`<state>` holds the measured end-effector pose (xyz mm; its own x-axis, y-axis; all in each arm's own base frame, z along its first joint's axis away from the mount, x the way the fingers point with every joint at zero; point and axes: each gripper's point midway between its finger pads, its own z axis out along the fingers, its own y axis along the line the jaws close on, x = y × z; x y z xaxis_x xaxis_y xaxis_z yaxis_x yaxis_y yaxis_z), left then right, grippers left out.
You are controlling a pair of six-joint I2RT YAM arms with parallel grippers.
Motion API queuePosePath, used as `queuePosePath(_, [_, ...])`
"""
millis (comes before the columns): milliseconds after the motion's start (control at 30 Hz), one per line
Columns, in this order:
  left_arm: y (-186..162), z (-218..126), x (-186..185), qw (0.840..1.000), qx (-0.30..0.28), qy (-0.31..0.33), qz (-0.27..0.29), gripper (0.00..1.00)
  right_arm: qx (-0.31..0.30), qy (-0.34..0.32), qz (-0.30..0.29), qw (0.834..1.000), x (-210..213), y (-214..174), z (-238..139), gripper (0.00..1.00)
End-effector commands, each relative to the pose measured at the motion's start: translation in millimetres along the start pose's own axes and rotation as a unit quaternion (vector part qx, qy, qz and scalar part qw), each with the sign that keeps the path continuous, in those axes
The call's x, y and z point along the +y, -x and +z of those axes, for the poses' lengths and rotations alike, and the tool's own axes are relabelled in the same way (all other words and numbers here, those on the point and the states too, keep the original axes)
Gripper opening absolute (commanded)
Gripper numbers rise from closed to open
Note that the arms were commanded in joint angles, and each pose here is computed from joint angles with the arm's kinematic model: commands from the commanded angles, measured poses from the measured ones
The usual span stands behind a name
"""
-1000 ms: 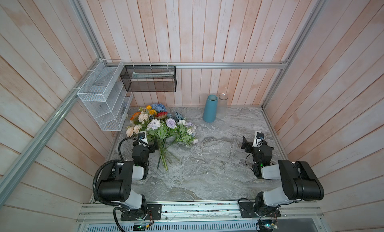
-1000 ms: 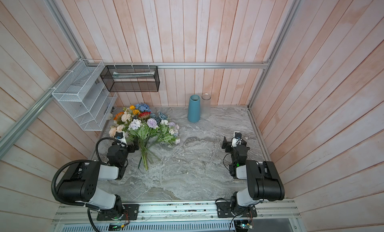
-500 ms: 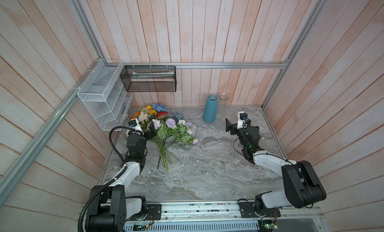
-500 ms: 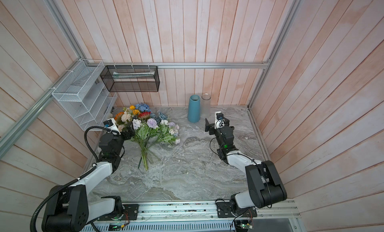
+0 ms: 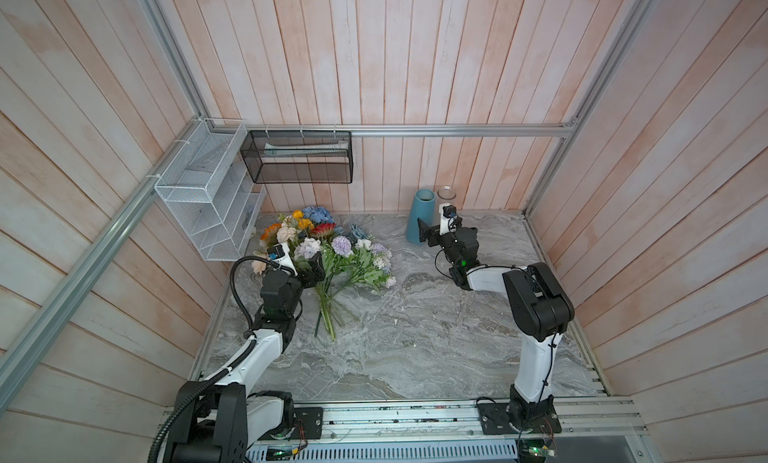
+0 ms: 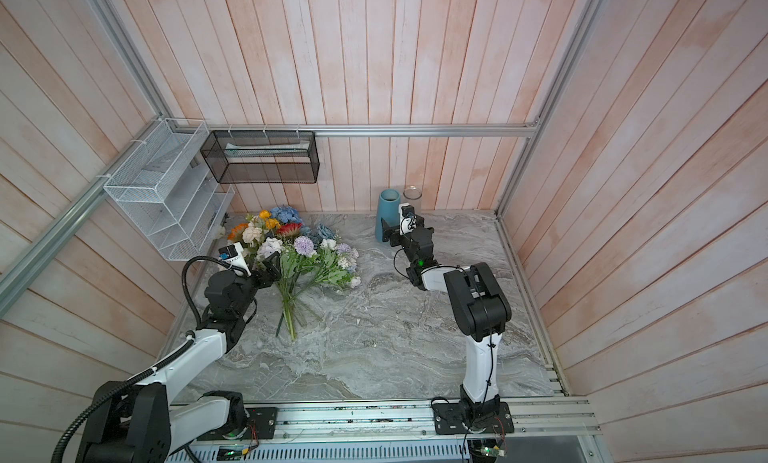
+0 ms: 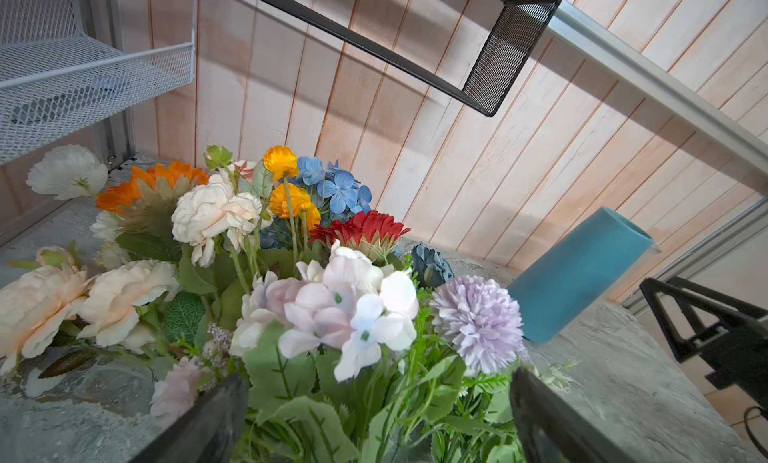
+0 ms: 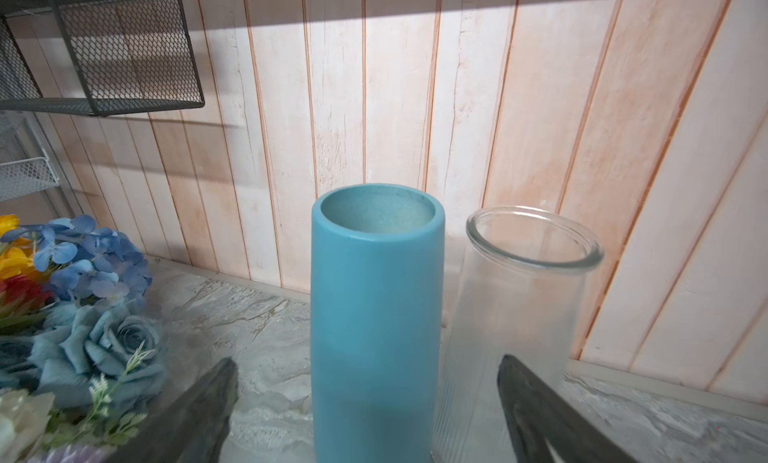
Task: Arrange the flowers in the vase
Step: 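Move the right gripper to the teal vase and grasp its rim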
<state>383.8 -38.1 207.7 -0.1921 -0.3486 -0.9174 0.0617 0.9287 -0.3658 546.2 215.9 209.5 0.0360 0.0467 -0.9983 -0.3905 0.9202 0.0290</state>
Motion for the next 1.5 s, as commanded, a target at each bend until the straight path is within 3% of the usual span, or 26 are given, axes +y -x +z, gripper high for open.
queuePosePath(0, [-7.5,-1.0,-2.2,1.0,0.011,-0.008,-0.001,1.0,-0.037,0.02,0.006,0.999,5.5,17.6,18.4,0.97])
queuePosePath(600, [-0.6,-4.8,-3.8,1.0,0.002,-0.007,0.004,1.0,-0.037,-0.001,0.018,0.999,-6.9,-6.5,82.8,0.97])
queuePosePath(667, [0.8,-5.2,-3.8,1.0,0.0,-0.007,0.005,1.0,-0.039,-0.008,0.018,0.999,-9.7,-5.8,84.7,0.93])
queuePosePath(767, [1.5,-6.7,-3.6,1.0,-0.002,-0.005,0.005,1.0,-0.049,-0.01,0.016,0.999,-10.1,-2.0,81.2,0.77])
queuePosePath(1000, [9.9,-9.7,-6.3,1.0,-0.012,-0.007,-0.001,1.0,-0.073,0.01,0.004,0.997,-0.3,15.5,53.3,0.58])
queuePosePath(1467, [49.9,-19.7,-16.5,0.998,-0.043,-0.005,-0.039,1.0,-0.007,-0.017,-0.019,1.0,-1.9,8.2,-75.1,0.56])
